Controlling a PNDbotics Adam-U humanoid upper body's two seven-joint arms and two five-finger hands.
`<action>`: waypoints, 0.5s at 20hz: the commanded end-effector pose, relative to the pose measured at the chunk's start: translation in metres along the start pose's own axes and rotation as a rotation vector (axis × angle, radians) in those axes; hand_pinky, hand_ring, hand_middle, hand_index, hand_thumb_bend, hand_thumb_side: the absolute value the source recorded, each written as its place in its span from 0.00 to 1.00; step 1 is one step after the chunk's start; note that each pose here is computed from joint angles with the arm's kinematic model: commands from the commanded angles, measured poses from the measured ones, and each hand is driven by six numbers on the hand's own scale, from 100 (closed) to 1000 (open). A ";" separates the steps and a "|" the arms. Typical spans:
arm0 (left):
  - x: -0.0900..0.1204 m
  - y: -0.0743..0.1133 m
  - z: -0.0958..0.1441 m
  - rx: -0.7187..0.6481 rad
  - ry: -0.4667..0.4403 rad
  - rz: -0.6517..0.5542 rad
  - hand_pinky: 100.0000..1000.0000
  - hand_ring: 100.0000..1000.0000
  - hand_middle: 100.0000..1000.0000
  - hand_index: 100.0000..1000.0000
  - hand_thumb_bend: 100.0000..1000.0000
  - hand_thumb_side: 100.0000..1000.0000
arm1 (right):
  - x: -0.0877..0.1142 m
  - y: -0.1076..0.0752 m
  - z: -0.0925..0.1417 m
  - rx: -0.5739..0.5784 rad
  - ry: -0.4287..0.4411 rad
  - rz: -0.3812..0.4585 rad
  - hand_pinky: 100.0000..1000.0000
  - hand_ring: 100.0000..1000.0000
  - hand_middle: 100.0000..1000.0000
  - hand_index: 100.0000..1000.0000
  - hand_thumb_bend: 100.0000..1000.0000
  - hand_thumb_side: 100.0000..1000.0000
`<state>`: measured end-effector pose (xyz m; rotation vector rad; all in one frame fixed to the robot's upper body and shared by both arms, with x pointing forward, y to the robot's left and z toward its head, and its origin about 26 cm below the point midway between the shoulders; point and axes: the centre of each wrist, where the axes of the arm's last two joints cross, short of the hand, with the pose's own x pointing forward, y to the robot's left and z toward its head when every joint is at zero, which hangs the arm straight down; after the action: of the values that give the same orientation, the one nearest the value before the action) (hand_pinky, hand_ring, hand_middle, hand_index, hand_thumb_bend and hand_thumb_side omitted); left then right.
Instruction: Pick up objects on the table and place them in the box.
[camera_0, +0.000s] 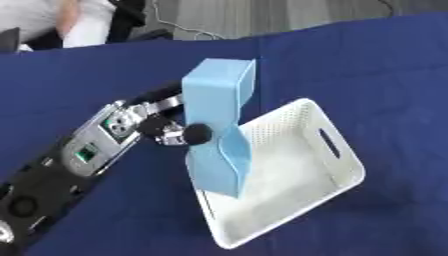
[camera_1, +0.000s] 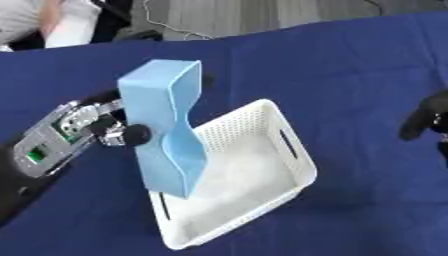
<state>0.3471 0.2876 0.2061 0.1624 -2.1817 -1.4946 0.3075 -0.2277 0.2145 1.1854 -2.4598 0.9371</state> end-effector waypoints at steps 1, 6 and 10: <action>0.011 0.035 -0.001 -0.069 0.003 -0.331 1.00 1.00 1.00 1.00 0.26 0.94 | 0.005 -0.002 -0.005 0.126 -0.063 0.089 0.64 0.78 0.83 0.78 0.00 0.74; 0.023 0.045 -0.019 -0.133 -0.046 -0.690 1.00 1.00 1.00 1.00 0.63 0.83 | 0.005 -0.002 -0.004 0.127 -0.061 0.088 0.64 0.78 0.83 0.78 0.00 0.74; 0.023 0.043 -0.024 -0.163 -0.113 -0.775 1.00 1.00 1.00 1.00 0.74 0.77 | 0.005 -0.002 -0.005 0.128 -0.063 0.086 0.64 0.77 0.83 0.78 0.00 0.74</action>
<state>0.3472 0.2766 0.2502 0.9196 -2.1715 -2.0574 0.3074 -0.2278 0.2146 1.1844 -2.4518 0.9479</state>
